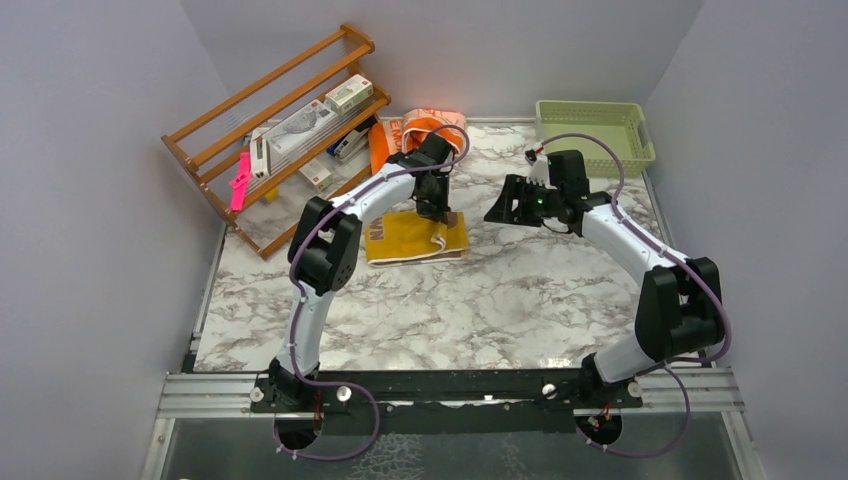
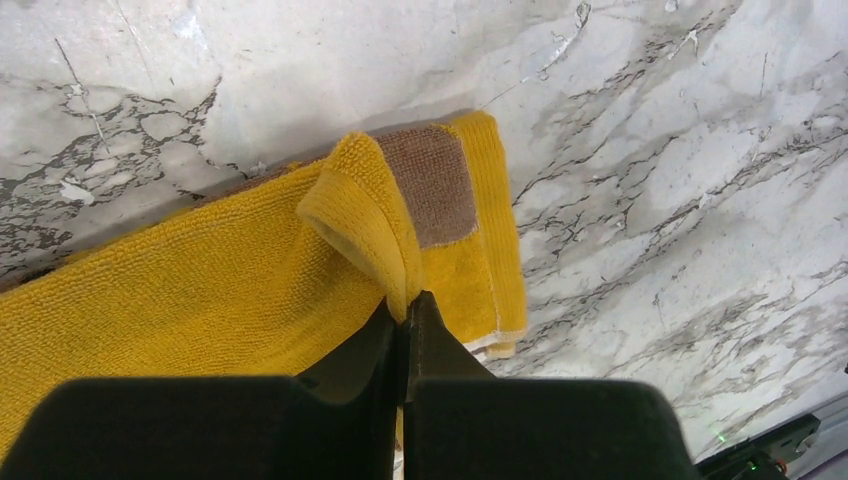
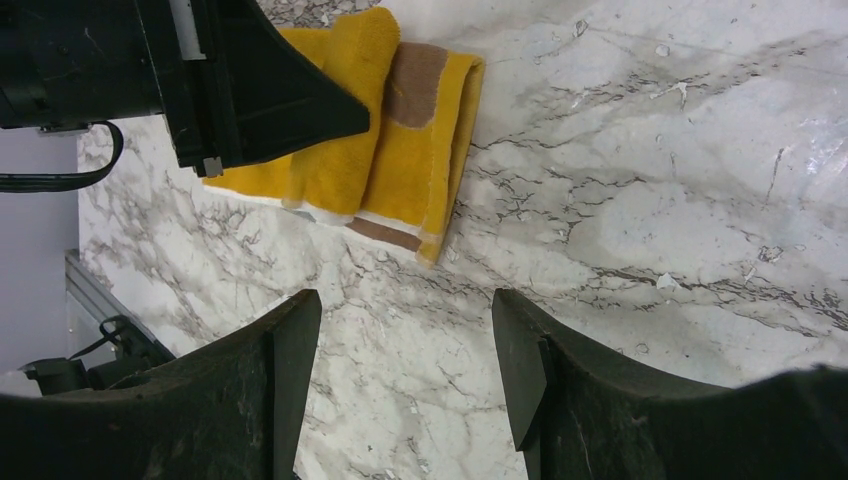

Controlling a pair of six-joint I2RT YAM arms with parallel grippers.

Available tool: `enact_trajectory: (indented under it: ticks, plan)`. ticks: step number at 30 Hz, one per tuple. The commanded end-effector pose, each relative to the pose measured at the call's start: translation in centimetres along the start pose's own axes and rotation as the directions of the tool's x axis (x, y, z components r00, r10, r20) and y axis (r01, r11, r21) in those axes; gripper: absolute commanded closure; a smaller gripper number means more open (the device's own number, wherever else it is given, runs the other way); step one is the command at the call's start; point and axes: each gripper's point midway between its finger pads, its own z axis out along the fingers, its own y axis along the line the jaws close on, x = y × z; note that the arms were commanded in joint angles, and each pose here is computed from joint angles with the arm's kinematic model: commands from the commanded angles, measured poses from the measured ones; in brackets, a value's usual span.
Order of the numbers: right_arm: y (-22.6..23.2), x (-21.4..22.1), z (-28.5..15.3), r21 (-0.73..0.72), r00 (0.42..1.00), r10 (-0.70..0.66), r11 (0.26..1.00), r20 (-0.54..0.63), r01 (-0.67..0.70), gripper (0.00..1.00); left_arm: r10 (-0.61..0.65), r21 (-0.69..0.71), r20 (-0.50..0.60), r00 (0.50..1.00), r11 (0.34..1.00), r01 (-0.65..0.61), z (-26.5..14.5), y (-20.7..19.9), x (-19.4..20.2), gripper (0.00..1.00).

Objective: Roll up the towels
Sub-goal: Fold the towel at the center of the board.

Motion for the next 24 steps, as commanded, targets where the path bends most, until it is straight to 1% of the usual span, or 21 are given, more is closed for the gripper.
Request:
enact_trajectory:
  ticks: [1,3,5,8,9,12,14,18,19,20,21,24]
  plan:
    - [-0.1,0.3,0.1,0.004,1.000,-0.017,1.000,-0.010,0.017,0.35,-0.030,0.015,0.024,0.999,0.999,0.029,0.6,-0.5,-0.7,0.93]
    - [-0.1,0.4,0.1,0.008,1.000,-0.018,1.000,-0.010,0.018,0.35,-0.032,0.031,0.032,0.999,0.999,0.031,0.4,-0.9,-0.9,0.65]
    - [-0.2,0.4,0.0,0.012,1.000,-0.019,1.000,-0.010,0.019,0.35,-0.033,0.052,0.049,0.998,0.998,0.031,-0.2,-1.4,-1.3,0.42]
    - [-0.4,0.3,0.0,0.024,1.000,-0.023,0.999,0.001,0.023,0.35,-0.031,0.089,0.110,0.993,0.996,0.021,-2.3,-2.7,-2.6,0.05]
    - [-0.4,0.3,-0.1,0.024,1.000,-0.025,0.999,0.004,0.025,0.35,-0.032,0.097,0.140,0.990,0.995,0.018,-3.2,-3.0,-3.3,0.02]
    - [0.1,0.1,-0.2,-0.001,0.999,-0.040,0.999,0.032,0.040,0.35,-0.042,0.121,0.233,0.972,0.993,0.014,-6.7,-3.6,-5.3,0.01]
    - [0.8,0.3,0.2,-0.031,0.998,-0.055,0.998,0.033,0.056,0.35,-0.057,0.123,0.280,0.958,0.992,0.024,-8.7,-3.1,-6.1,0.01]
    - [3.2,1.0,2.0,-0.020,0.991,-0.135,0.991,0.019,0.135,0.36,-0.107,0.094,0.335,0.936,0.992,0.080,-11.0,0.6,-5.7,0.02]
    - [4.0,1.1,2.6,-0.018,0.987,-0.157,0.987,0.019,0.157,0.37,-0.124,0.090,0.347,0.930,0.991,0.098,-11.2,1.9,-5.3,0.03]
    - [4.7,1.0,3.0,-0.021,0.985,-0.172,0.985,0.027,0.173,0.39,-0.145,0.097,0.355,0.924,0.988,0.118,-11.4,3.2,-4.7,0.05]
    - [5.2,1.0,3.5,-0.031,0.984,-0.176,0.984,0.031,0.177,0.46,-0.173,0.099,0.335,0.926,0.984,0.148,-10.6,5.1,-3.2,0.10]
    - [6.9,0.5,5.1,-0.085,0.984,-0.175,0.980,0.040,0.178,0.63,-0.247,0.182,0.370,0.896,0.965,0.191,-11.3,7.9,-2.0,0.30]
